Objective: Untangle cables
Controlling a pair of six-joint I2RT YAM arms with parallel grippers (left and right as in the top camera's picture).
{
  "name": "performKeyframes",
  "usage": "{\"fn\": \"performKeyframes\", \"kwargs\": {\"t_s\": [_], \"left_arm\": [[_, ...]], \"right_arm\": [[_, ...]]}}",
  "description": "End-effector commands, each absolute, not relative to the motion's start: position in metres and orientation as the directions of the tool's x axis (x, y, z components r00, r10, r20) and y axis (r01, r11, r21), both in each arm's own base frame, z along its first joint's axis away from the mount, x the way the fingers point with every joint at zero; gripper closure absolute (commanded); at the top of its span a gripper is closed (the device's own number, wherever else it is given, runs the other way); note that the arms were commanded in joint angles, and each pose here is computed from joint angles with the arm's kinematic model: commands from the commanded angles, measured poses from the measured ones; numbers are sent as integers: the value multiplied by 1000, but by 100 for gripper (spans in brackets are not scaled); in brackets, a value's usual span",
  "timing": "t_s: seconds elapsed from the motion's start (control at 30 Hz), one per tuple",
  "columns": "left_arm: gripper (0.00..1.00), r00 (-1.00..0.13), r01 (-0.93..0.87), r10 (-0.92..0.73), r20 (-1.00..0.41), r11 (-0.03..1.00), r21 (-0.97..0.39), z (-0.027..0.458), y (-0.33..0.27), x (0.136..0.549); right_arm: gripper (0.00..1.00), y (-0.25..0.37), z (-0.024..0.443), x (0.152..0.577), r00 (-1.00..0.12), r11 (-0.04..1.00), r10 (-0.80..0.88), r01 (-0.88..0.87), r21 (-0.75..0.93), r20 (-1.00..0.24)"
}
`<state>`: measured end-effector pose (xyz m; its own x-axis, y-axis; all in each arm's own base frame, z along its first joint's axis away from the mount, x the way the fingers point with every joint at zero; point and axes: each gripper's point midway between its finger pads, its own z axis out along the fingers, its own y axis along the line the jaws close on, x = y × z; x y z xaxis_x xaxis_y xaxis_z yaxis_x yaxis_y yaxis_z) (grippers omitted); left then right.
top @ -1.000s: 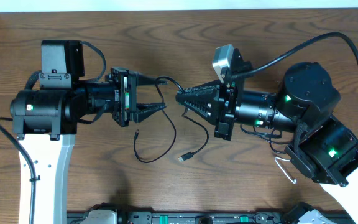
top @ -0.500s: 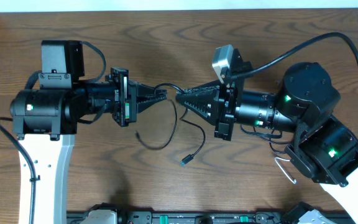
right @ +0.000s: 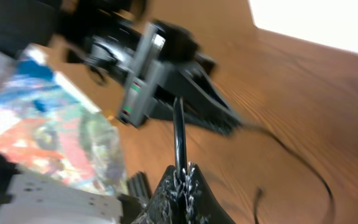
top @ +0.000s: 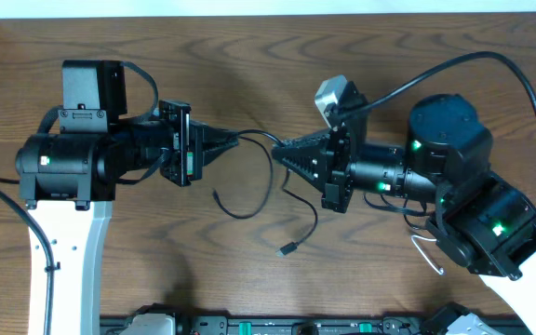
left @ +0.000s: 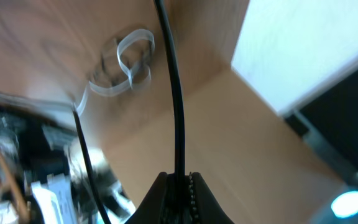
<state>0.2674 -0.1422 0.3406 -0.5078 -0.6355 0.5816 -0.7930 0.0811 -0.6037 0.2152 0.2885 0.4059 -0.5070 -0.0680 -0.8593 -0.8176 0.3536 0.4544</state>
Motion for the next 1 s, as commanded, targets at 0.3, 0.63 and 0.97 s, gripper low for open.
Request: {"fn": "performKeyframes", "kwargs": {"t_s": [0.3,0.63,0.97], "left_arm": [[92,-417,-731,-902,110,262,-630,305,-69,301],[93,-488,-581,-872,-35,354,-733,331,-68,322],[93,-518,-274,-786,-336,525,-806,393,-66,346]], "right_arm": [[91,216,335,265,-674,819,10,-418,393,-739],[57,215,317,263,-717,836,-22,-396,381,-697],[49,217,308,265,-736,843,-36,-386,375,-676]]}}
